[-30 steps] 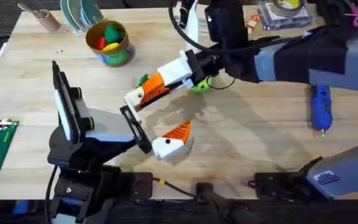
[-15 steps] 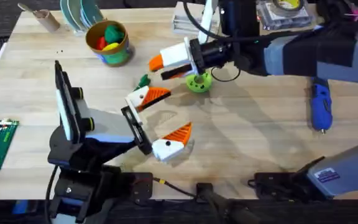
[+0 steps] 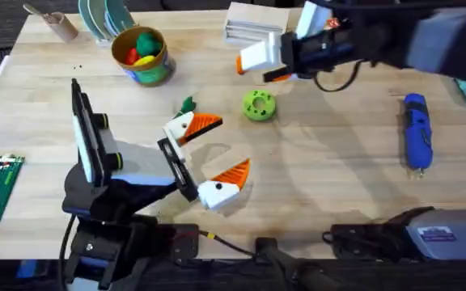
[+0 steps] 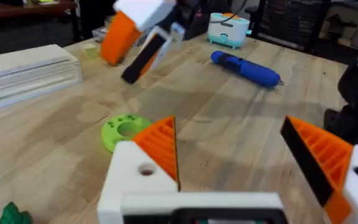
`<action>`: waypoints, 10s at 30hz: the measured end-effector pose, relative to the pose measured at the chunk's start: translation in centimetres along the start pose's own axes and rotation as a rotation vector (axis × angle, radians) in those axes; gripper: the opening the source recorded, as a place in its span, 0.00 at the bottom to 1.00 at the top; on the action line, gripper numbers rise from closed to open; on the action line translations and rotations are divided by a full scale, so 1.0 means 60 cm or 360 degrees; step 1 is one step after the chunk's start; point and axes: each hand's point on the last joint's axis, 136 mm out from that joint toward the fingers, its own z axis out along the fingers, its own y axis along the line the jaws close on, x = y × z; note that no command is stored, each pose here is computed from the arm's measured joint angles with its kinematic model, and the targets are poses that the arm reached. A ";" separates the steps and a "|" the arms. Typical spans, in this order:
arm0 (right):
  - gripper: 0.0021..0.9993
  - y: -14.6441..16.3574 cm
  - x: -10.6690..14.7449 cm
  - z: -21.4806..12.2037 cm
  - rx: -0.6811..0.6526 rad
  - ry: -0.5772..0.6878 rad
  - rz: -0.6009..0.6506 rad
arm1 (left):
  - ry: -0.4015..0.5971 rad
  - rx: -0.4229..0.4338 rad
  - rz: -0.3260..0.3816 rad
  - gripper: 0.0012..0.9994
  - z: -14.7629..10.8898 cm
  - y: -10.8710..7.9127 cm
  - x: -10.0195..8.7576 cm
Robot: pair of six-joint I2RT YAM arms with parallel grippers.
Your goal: Pick up the gripper from the table and insert it into the empty holder that is missing its gripper. Then pick up a screw, insert it into the mounting hole, and use the screwdriver to tighten it. Finally, clean up the table by picking up the vegetable and placing it into the bucket.
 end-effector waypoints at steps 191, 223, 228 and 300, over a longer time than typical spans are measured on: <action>0.99 0.120 -0.057 -0.048 0.0861 0.0286 -0.0820 | 0.0005 0.0023 -0.0034 0.99 0.000 -0.004 0.001; 0.99 -0.296 0.134 -0.515 0.1663 -0.0207 0.0748 | 0.0005 0.0027 -0.0012 0.00 0.000 -0.005 0.001; 0.99 -0.339 0.126 -0.529 0.1729 -0.0258 0.0797 | 0.0007 0.0054 0.0053 0.00 0.000 -0.010 0.002; 0.03 -0.564 0.147 -0.415 0.1315 0.0408 0.0398 | 0.0010 0.0071 0.0091 0.00 0.000 -0.013 0.003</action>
